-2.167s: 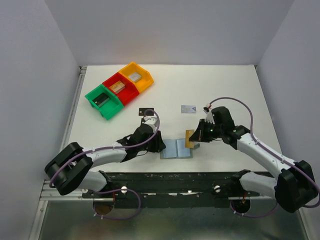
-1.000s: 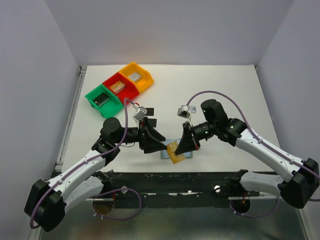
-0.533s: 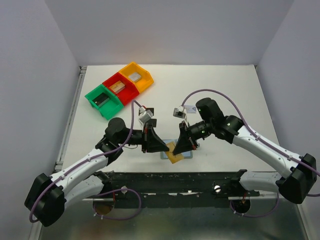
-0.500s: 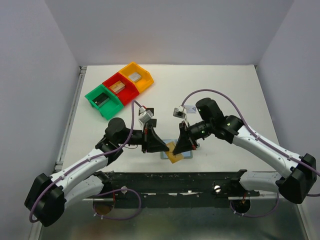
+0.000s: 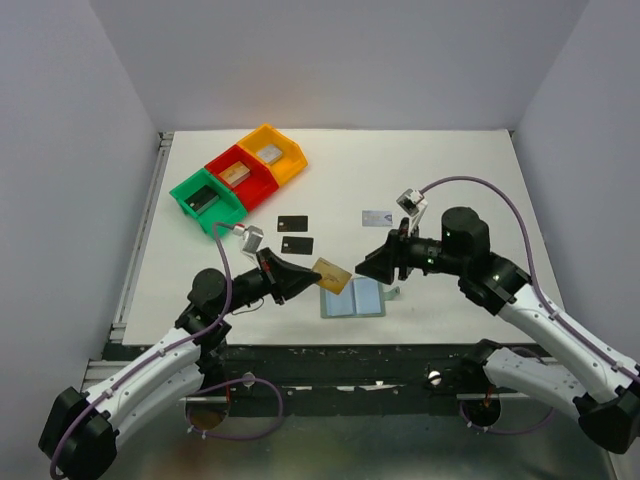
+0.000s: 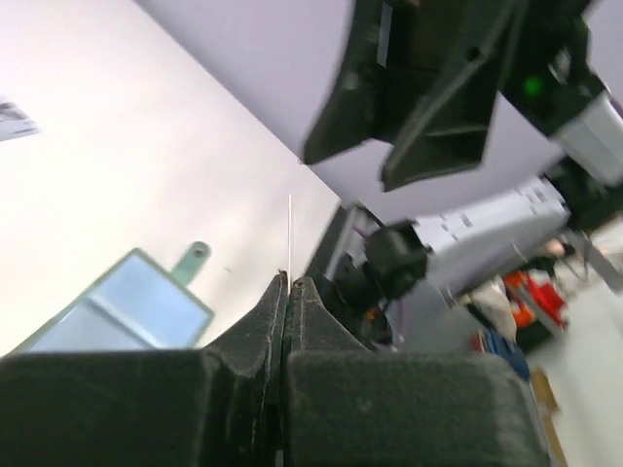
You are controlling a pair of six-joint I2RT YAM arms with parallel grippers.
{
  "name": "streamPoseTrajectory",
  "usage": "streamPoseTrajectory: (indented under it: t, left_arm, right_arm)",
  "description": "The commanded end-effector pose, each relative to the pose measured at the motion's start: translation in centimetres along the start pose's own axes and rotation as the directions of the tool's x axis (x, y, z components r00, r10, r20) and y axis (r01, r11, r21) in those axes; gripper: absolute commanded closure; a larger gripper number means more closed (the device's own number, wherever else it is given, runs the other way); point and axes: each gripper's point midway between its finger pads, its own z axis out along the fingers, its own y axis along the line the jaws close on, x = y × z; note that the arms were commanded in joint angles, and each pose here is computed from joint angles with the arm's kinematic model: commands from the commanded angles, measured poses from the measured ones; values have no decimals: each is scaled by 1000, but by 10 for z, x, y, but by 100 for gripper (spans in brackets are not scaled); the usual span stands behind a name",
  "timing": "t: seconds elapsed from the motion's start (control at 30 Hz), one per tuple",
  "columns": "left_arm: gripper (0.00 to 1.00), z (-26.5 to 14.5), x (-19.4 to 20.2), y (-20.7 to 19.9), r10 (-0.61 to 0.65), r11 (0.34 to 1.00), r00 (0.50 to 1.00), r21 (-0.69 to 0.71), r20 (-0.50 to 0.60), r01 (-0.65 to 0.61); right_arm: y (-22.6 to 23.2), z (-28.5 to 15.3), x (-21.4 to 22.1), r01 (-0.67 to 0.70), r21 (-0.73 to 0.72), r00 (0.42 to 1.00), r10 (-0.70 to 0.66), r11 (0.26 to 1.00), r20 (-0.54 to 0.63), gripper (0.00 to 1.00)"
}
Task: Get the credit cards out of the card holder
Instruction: Place the credit card at the center of the board.
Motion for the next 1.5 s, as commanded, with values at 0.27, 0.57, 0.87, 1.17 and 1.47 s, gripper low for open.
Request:
streamPoseTrajectory:
  t: [0.27, 0.57, 0.87, 1.17, 1.47]
  left_arm:
    - [100, -36, -58, 27, -30, 995, 848, -68, 529, 77]
    - [100, -38, -63, 19, -59, 997, 828, -15, 558, 81]
    - [100, -32, -59, 21, -80, 995, 846, -10, 528, 101]
    - [100, -28, -57, 22, -89, 994, 855, -8, 511, 108]
    - [100, -27, -57, 17, -93, 995, 859, 10, 503, 102]
  right_arm:
    - [0, 31, -17, -199, -220, 939, 250, 955, 235, 38]
    - [14, 42, -24, -200, -363, 935, 288, 910, 207, 46]
    - [17, 50, -25, -207, -392, 943, 290, 896, 165, 51]
    - [14, 56, -20, -214, -384, 948, 286, 898, 141, 57]
    - [12, 60, -21, -224, -380, 948, 291, 897, 130, 59]
